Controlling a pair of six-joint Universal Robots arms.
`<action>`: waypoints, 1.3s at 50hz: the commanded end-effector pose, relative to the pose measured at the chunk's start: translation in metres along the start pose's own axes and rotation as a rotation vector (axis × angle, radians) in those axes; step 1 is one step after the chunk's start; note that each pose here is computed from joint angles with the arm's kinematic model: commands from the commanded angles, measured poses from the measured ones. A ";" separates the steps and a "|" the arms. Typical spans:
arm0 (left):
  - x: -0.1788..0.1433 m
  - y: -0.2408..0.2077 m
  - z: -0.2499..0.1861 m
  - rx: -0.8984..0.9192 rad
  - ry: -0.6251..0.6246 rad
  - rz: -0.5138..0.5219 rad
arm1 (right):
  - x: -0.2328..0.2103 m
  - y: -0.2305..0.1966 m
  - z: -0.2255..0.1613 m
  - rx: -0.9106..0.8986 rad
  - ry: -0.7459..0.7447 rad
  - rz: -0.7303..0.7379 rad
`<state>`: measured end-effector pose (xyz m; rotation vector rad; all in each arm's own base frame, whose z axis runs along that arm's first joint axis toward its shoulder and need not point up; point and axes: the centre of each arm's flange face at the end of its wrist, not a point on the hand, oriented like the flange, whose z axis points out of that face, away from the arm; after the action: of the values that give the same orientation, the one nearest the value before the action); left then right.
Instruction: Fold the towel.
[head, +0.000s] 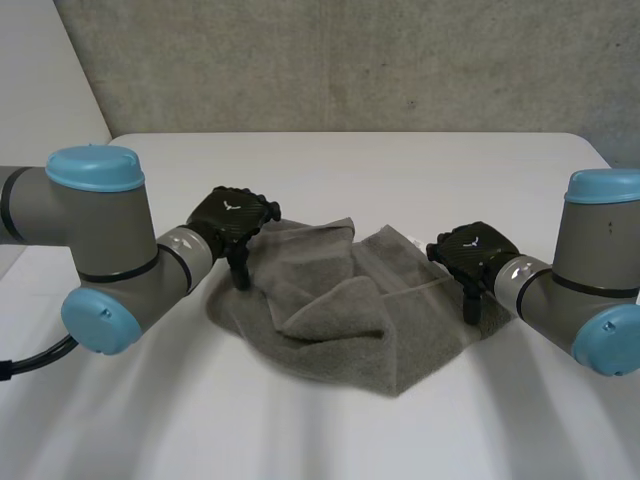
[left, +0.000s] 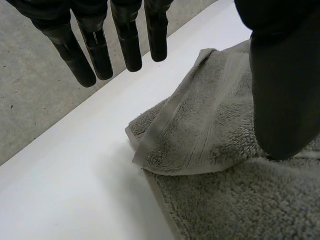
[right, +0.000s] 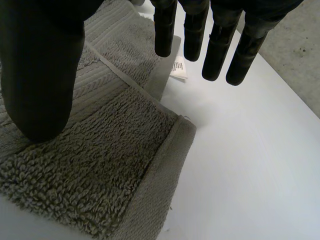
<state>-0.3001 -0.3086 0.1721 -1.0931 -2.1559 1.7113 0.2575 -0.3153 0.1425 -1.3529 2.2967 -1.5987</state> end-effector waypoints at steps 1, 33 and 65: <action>0.006 0.027 0.018 -0.057 0.022 0.056 | -0.002 0.006 0.008 0.003 -0.002 0.000; 0.026 0.027 0.022 -0.008 0.109 0.062 | 0.000 0.007 0.015 0.012 0.006 -0.005; 0.023 0.010 0.003 0.029 0.086 0.054 | 0.029 0.014 0.024 -0.019 0.058 0.031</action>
<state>-0.3188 -0.3006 0.1474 -1.2152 -2.0602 1.6736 0.2427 -0.3487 0.1359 -1.2851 2.3427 -1.6645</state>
